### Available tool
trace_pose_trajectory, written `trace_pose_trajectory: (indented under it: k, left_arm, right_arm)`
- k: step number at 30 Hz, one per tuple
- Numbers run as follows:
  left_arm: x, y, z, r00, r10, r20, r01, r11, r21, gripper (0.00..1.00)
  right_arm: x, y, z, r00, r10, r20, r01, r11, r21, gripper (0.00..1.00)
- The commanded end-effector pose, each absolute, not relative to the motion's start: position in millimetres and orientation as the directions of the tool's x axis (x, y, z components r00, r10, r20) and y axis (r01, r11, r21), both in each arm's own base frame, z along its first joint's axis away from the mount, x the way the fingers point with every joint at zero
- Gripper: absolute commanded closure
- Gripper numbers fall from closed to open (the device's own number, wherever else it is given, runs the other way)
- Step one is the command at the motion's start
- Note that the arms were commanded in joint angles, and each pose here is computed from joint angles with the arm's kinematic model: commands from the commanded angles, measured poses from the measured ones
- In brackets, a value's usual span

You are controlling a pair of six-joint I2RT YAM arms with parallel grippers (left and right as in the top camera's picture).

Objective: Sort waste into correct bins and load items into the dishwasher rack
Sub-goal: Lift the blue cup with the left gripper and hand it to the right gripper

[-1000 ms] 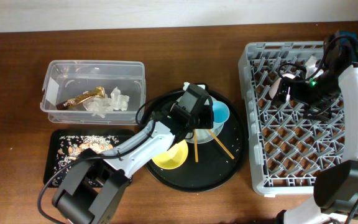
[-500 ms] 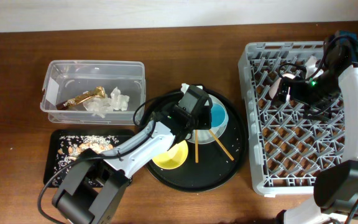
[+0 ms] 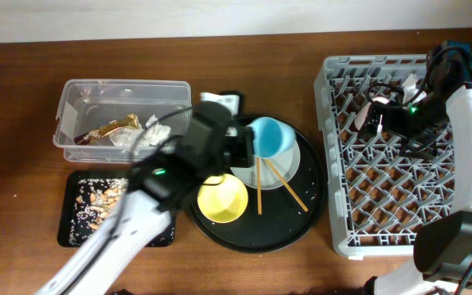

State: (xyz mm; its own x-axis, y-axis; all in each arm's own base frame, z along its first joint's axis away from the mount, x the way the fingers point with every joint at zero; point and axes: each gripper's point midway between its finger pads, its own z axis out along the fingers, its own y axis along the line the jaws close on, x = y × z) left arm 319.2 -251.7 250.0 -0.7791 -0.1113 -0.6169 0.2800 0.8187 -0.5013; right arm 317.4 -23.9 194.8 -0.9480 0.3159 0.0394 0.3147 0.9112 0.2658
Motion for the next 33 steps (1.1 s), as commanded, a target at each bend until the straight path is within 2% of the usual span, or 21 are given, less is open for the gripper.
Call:
trace_pose_trajectory:
  k: [1, 4, 7, 8, 13, 14, 15, 17, 18, 20, 21, 26, 30, 33]
  left_arm:
    - [291, -239, 261, -0.837, -0.005, -0.547, 0.383, 0.708, -0.593, 1.00]
    - [277, -227, 261, -0.871, 0.043, -0.489, 0.401, 0.636, -0.660, 1.00]
    - [262, -225, 276, -0.799, 0.160, -0.580, 0.576, 0.480, -0.661, 1.00]
    - [261, -224, 278, -0.788, 0.167, -0.593, 0.595, 0.457, -0.661, 1.00]
    - [266, -218, 277, -0.787, 0.155, -0.597, 0.589, 0.477, -0.652, 1.00]
    - [266, -218, 277, -0.787, 0.155, -0.598, 0.589, 0.478, -0.651, 0.99]
    - [266, -218, 277, -0.786, 0.154, -0.599, 0.590, 0.478, -0.651, 0.99]
    - [266, -218, 277, -0.786, 0.154, -0.598, 0.589, 0.478, -0.651, 1.00]
    - [267, -218, 277, -0.786, 0.154, -0.599, 0.590, 0.477, -0.651, 0.99]
    - [267, -219, 280, -0.779, 0.153, -0.608, 0.600, 0.463, -0.653, 1.00]
    - [265, -221, 284, -0.774, 0.154, -0.614, 0.610, 0.440, -0.659, 0.99]
    - [252, -234, 307, -0.741, 0.162, -0.651, 0.668, 0.271, -0.693, 0.99]
    - [252, -234, 308, -0.739, 0.161, -0.655, 0.671, 0.269, -0.691, 0.99]
    - [251, -234, 307, -0.743, 0.162, -0.649, 0.666, 0.271, -0.695, 1.00]
  right_arm:
    - [317, -21, 202, -0.951, 0.308, 0.017, 0.300, 0.914, 0.273, 0.02]
    - [317, -21, 202, -0.951, 0.308, 0.017, 0.301, 0.914, 0.273, 0.02]
    - [323, -22, 202, -0.950, 0.312, -0.008, 0.298, 0.914, 0.276, 0.02]
    - [324, -23, 202, -0.950, 0.312, -0.011, 0.297, 0.914, 0.277, 0.02]
    - [320, 0, 210, -0.945, 0.324, 0.045, 0.315, 0.862, 0.398, 0.02]
    - [321, 7, 213, -0.957, 0.289, 0.036, 0.275, 0.855, 0.440, 0.02]
    - [321, 25, 223, -0.982, 0.189, -0.002, 0.158, 0.825, 0.542, 0.02]
    - [314, 66, 255, -0.988, -0.010, -0.154, -0.123, 0.659, 0.742, 0.01]
    - [315, 78, 267, -0.977, -0.025, -0.210, -0.184, 0.596, 0.782, 0.05]
    - [313, 90, 275, -0.971, -0.044, -0.234, -0.218, 0.558, 0.801, 0.00]
    - [312, 98, 279, -0.961, -0.070, -0.266, -0.261, 0.536, 0.803, 0.01]
    - [292, 149, 296, -0.909, -0.210, -0.361, -0.417, 0.414, 0.809, 0.02]
    - [267, 176, 309, -0.868, -0.292, -0.402, -0.489, 0.362, 0.793, 0.02]
    - [241, 182, 334, -0.814, -0.314, -0.488, -0.576, 0.338, 0.744, 0.02]
